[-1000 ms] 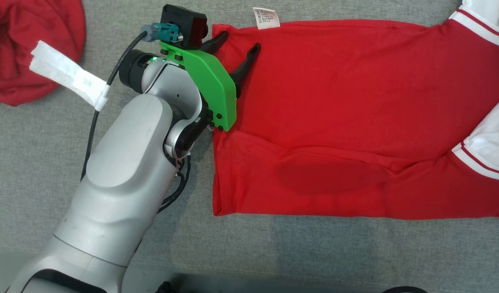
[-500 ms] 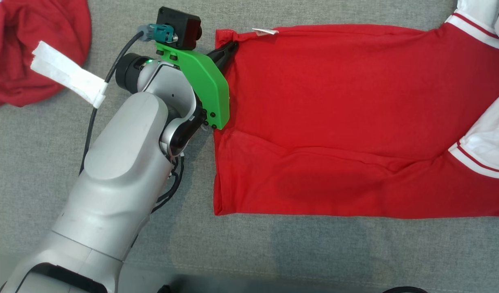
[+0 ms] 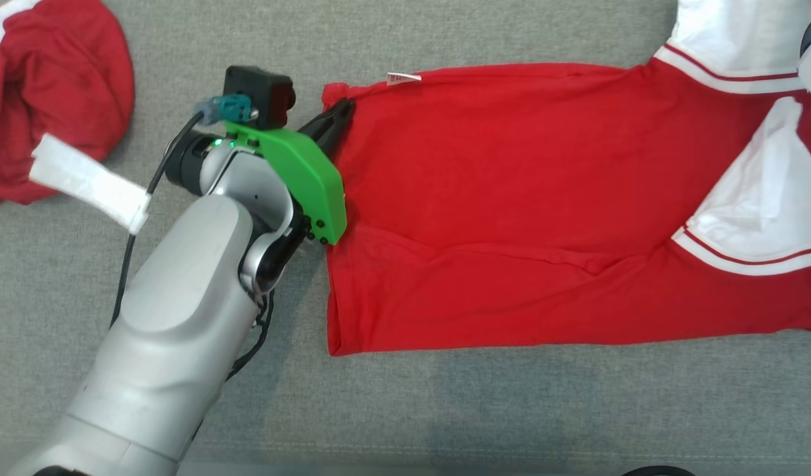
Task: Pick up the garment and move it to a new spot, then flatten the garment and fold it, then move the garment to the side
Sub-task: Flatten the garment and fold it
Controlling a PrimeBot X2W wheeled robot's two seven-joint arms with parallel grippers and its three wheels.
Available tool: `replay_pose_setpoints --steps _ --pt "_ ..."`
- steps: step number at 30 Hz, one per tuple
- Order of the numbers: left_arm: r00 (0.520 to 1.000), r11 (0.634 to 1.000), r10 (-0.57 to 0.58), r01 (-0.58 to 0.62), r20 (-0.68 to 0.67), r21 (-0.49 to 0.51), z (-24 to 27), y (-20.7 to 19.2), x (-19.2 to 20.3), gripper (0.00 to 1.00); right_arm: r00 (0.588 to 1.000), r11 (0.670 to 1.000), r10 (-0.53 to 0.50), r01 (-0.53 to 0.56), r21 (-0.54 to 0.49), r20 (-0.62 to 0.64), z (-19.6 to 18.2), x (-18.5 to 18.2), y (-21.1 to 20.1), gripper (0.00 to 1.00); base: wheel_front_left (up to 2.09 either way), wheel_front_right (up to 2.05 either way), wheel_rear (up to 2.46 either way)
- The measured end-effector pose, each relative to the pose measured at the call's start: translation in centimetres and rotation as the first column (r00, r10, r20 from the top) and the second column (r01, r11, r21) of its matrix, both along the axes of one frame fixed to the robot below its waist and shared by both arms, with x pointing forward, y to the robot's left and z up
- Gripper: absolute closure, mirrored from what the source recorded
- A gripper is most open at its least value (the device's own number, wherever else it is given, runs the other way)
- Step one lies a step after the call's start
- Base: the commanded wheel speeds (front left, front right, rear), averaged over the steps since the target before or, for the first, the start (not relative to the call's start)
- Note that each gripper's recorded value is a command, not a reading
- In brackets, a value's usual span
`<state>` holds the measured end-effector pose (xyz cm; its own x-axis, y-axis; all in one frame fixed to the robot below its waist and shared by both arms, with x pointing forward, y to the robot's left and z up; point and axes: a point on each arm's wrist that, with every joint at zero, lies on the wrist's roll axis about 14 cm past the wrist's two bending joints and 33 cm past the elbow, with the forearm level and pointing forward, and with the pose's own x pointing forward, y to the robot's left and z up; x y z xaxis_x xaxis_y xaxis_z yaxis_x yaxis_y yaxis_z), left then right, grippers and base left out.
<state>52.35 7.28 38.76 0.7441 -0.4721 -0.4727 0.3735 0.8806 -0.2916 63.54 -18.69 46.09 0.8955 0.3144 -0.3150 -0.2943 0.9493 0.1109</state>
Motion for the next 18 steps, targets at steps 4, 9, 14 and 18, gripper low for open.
replay_pose_setpoints --steps 4,9,14,18 --pt "0.997 1.000 0.009 -0.007 0.075 -0.028 1.9 -0.1 -0.9 1.00 0.999 0.999 0.022 -0.024 0.041 0.046 1.6 -2.9 -0.4 1.00 0.00 0.00 0.00" --pt "0.991 0.998 0.016 -0.008 0.129 -0.062 3.6 -0.1 -3.2 1.00 0.999 0.997 0.015 -0.018 0.075 0.048 2.0 -7.9 -2.3 1.00 0.00 0.00 0.00" --pt "0.989 0.996 0.019 -0.007 0.147 -0.083 4.7 -0.5 -4.8 1.00 0.998 0.995 -0.033 0.027 0.093 0.060 2.7 -11.3 -4.7 1.00 0.00 0.00 0.00" --pt "0.987 0.993 0.009 0.011 0.162 -0.121 5.7 -1.9 -6.2 1.00 0.994 0.987 -0.091 0.080 0.142 0.066 3.0 -14.2 -6.3 1.00 0.00 0.00 0.00"
